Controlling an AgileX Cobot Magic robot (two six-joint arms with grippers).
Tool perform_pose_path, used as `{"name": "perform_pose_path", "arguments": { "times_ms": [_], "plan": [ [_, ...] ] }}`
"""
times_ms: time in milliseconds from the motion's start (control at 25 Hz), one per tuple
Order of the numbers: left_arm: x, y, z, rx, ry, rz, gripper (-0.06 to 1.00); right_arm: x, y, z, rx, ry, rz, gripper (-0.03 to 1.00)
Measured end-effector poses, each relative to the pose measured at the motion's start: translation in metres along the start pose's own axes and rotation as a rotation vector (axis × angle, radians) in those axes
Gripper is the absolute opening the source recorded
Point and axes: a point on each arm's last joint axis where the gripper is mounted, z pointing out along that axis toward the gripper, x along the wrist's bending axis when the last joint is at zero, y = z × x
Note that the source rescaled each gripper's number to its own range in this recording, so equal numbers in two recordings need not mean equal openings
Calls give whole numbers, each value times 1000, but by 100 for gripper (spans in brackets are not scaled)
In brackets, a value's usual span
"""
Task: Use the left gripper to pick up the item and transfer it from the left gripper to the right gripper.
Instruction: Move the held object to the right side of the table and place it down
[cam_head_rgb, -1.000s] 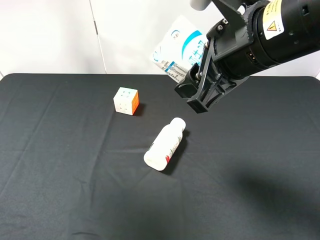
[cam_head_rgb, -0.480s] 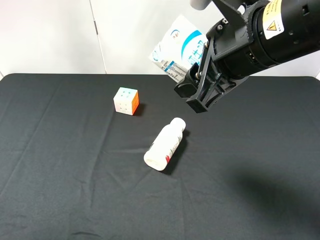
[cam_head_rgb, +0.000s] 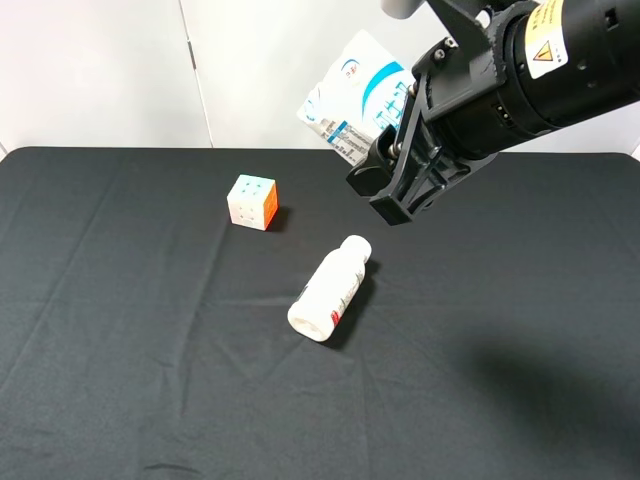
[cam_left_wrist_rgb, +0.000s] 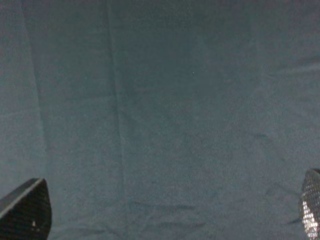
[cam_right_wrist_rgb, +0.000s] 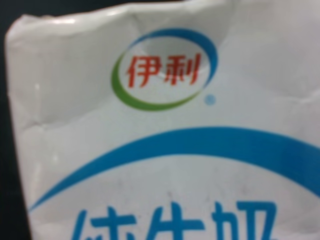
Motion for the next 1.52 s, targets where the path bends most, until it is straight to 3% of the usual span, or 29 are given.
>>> {"name": "perform_pose_path", "arguments": {
  "times_ms": [280, 520, 1240, 1520],
  "plan": [
    [2, -29, 7, -61, 16, -7, 100, 0, 0, 0, 5, 3, 16, 0],
    [6, -28, 8, -73, 65, -6, 100, 1, 0, 0, 5, 10, 69, 0],
    [5, -25, 17, -123, 50, -4, 100, 4, 0, 0, 7, 39, 124, 0],
    [5, -25, 17, -123, 50, -4, 100, 4, -11, -1, 128, 37, 187, 0]
  ]
}}
